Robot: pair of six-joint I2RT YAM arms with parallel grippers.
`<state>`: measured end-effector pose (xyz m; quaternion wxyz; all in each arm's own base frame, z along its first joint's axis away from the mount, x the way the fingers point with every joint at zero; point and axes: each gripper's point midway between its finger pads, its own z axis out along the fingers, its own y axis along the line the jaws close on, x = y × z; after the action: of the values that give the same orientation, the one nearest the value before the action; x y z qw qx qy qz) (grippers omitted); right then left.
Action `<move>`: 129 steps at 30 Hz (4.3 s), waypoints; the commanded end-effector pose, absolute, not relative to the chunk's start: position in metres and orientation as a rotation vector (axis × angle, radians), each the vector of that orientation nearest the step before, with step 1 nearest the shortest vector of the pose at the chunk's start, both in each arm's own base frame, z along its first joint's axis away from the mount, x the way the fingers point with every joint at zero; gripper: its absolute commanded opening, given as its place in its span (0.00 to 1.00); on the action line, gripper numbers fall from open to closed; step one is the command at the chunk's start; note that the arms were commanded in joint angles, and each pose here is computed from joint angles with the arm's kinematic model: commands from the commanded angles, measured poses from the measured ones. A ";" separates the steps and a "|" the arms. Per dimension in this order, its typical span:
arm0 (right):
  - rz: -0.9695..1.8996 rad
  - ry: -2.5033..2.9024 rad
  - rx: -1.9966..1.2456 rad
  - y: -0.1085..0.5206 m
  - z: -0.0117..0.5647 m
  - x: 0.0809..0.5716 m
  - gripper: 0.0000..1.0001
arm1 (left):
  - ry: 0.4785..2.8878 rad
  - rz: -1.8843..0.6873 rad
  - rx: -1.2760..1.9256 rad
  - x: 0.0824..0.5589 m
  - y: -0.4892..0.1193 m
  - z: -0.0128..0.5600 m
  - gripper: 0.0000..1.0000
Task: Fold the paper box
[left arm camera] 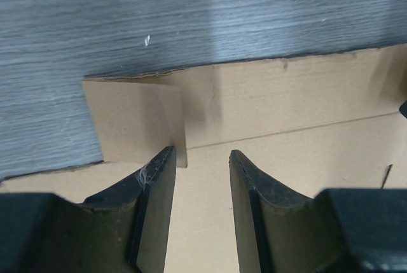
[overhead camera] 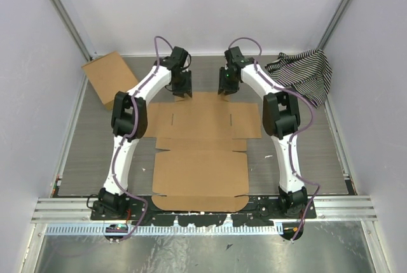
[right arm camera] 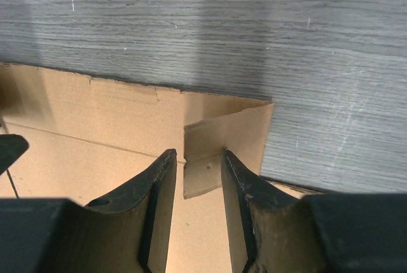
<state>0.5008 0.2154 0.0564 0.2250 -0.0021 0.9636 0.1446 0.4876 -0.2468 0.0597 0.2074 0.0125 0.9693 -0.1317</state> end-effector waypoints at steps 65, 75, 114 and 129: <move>0.628 2.842 0.298 0.149 0.037 0.261 0.84 | 2.926 -0.568 -0.343 0.267 -0.144 0.027 0.65; 0.622 2.851 0.290 0.151 0.037 0.261 0.83 | 2.902 -0.584 -0.330 0.266 -0.145 0.042 0.45; 0.478 2.869 0.092 0.164 0.032 0.276 0.76 | 2.936 -0.549 -0.259 0.274 -0.162 0.042 0.00; 0.388 2.792 0.074 0.167 0.076 0.297 0.76 | 2.953 -0.520 -0.255 0.274 -0.165 0.039 0.00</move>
<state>0.2995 0.1816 0.0802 0.1609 0.0181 0.9713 0.1743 0.2740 -0.1664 0.0464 0.0741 -0.0852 0.9757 -0.1878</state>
